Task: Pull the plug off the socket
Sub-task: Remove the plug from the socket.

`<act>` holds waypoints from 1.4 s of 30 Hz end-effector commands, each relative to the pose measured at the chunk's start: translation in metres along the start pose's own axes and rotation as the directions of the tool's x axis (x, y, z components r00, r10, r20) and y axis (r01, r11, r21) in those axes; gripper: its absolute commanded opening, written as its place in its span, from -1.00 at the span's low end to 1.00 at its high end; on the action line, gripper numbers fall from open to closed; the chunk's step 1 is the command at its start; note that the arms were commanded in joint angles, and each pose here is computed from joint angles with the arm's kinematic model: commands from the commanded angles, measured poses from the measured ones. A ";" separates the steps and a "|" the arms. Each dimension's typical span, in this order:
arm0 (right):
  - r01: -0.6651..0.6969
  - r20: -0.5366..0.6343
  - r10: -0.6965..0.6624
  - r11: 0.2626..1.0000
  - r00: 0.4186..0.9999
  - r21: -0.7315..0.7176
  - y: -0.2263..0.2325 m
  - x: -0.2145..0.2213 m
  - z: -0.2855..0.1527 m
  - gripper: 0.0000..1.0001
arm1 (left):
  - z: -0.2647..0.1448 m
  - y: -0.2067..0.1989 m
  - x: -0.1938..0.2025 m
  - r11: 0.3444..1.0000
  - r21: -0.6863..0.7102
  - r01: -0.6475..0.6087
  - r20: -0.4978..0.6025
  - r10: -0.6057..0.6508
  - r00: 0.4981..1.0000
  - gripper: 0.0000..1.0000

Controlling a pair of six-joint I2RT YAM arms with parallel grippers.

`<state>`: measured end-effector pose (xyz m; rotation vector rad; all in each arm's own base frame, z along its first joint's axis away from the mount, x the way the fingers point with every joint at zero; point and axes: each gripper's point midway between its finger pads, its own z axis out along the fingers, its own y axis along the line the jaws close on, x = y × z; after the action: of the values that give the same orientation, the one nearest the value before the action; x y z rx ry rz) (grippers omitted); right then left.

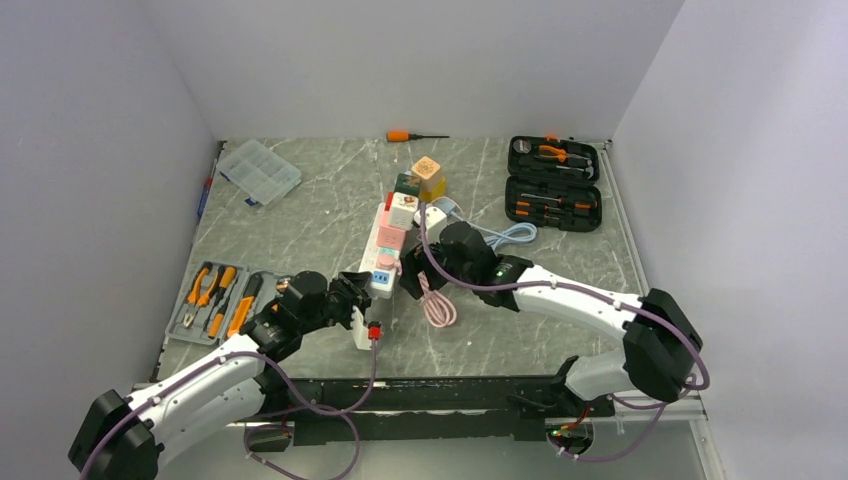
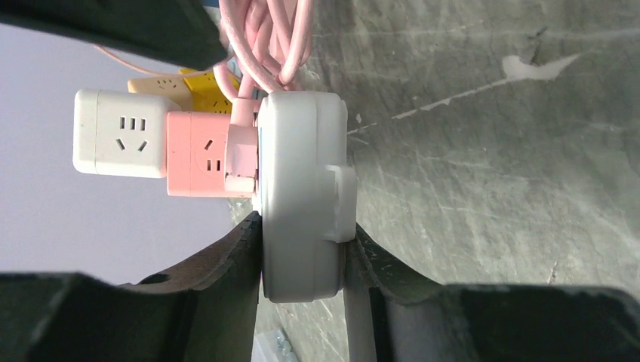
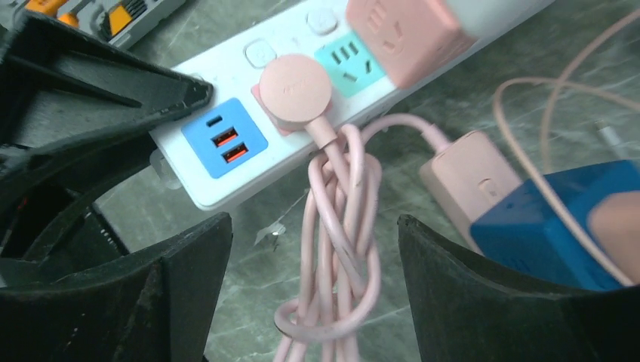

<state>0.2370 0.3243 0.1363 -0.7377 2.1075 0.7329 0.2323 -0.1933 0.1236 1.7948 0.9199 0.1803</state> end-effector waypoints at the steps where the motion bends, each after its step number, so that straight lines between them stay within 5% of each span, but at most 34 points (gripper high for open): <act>1: 0.134 0.100 -0.144 0.986 0.984 0.104 -0.002 -0.027 -0.015 0.65 | -0.008 0.033 -0.012 0.995 -0.060 -0.080 0.024 0.081 0.996 -0.75; 7: 0.290 0.052 -0.308 0.932 0.950 0.216 0.000 -0.026 -0.006 0.64 | -0.009 0.045 -0.010 0.997 -0.042 -0.059 -0.001 0.059 0.998 -0.96; 23: 0.469 0.025 -0.543 0.747 0.840 0.472 -0.007 -0.027 0.040 0.48 | -0.010 0.047 -0.012 0.997 -0.004 -0.080 0.000 0.080 0.997 -1.00; 27: 0.436 0.060 -0.528 0.755 0.847 0.491 -0.003 -0.029 0.055 0.41 | -0.010 0.043 -0.016 0.997 0.017 -0.075 0.022 0.074 0.997 -1.00; 35: 0.414 0.100 -0.524 0.763 0.846 0.496 0.009 -0.036 0.059 -0.39 | -0.012 0.033 -0.015 0.994 0.060 -0.092 0.024 0.091 0.996 -1.00; 42: 0.372 0.125 -0.480 0.798 0.868 0.475 0.012 -0.032 0.058 -0.86 | -0.011 0.027 -0.014 0.991 0.076 -0.108 0.024 0.107 0.994 -1.00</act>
<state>0.2696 0.3519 0.0980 -0.9310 1.7528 -0.0965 0.2331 -0.1804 0.1251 1.9979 0.8842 0.2633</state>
